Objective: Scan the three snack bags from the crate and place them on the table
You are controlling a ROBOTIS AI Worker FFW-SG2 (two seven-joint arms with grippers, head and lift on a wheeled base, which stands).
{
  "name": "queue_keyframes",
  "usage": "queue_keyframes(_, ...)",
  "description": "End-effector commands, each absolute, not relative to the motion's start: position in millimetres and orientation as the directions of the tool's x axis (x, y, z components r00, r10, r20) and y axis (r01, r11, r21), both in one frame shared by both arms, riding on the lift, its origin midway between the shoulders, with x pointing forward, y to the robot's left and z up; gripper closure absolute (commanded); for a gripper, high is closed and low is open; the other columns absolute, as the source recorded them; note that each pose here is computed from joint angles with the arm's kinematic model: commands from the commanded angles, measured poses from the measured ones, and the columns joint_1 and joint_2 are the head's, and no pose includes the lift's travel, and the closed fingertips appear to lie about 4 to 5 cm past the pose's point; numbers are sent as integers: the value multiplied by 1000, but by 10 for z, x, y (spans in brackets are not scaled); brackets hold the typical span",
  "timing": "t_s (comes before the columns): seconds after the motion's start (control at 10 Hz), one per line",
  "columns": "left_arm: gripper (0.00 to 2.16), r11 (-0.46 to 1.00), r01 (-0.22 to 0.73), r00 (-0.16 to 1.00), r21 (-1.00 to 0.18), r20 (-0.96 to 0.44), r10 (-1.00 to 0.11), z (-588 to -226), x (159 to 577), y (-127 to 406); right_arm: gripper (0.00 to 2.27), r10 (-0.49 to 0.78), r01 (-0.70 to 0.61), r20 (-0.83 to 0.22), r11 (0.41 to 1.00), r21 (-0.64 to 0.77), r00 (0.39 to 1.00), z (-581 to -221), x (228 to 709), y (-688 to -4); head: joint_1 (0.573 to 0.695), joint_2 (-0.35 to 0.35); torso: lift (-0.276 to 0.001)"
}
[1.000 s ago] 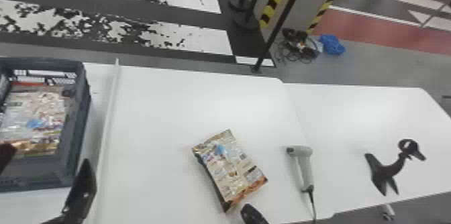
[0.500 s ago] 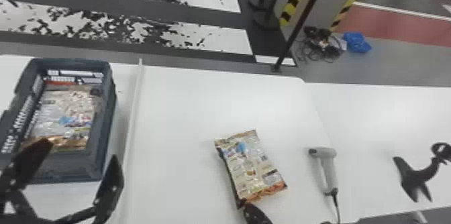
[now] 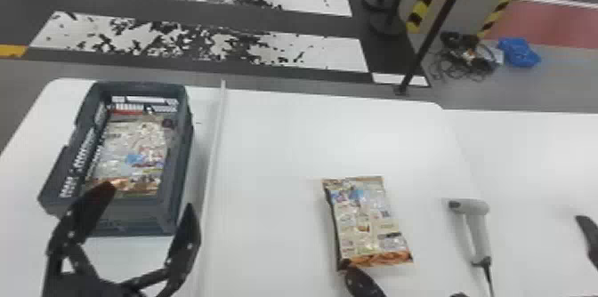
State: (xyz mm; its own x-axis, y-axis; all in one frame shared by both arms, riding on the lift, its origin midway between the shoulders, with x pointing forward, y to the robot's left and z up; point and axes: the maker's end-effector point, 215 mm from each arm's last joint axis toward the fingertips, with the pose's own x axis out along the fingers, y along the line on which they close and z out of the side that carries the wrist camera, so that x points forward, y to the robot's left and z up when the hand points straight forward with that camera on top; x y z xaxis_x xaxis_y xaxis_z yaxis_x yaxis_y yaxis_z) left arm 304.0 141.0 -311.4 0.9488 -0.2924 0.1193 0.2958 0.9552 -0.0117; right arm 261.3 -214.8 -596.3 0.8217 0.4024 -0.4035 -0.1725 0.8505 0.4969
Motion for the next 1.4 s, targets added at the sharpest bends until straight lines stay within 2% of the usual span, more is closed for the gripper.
queue_keyframes(0.0,76,954,299,948,-14,123,-295,-3095,3037,1388,2240,398,-168,-401,850,499,825,-5956,2613,-2166,695,-156,-37)
queue_keyframes(0.2,76,955,297,948,-16,128,-293,-3066,3039,1386,2236,373,-155,-387,858,489,843,-5840,2538,-2307,695,-166,-37)
queue_keyframes(0.3,76,956,294,948,-17,128,-290,-3065,3041,1389,1990,358,-166,-358,868,469,862,-5659,2547,-2405,695,-188,-37)
queue_keyframes(0.4,76,958,287,951,-22,122,-283,-3096,3043,1401,1379,335,-169,-328,881,442,883,-5487,2603,-2556,695,-198,-37)
queue_keyframes(0.5,76,959,280,955,-37,114,-274,-3130,3063,1432,556,292,-162,-293,903,398,910,-5285,2701,-2813,695,-220,-37)
queue_keyframes(0.6,76,962,264,962,-62,85,-259,-3202,3103,1499,80,252,-152,-265,926,346,931,-5087,2798,-3126,695,-254,-37)
queue_keyframes(0.9,83,970,216,972,-109,-72,-224,-3539,3131,1596,43,123,-79,-269,983,168,955,-4775,3030,-4091,695,-350,-37)
queue_keyframes(1.1,83,970,197,969,-141,-124,-215,-3639,3111,1623,43,56,-51,-293,998,24,955,-4815,3226,-4672,695,-350,-37)
queue_keyframes(1.3,87,972,182,963,-151,-173,-208,-3674,3083,1694,39,40,-58,-337,997,-43,941,-4982,3405,-4961,695,-350,-37)
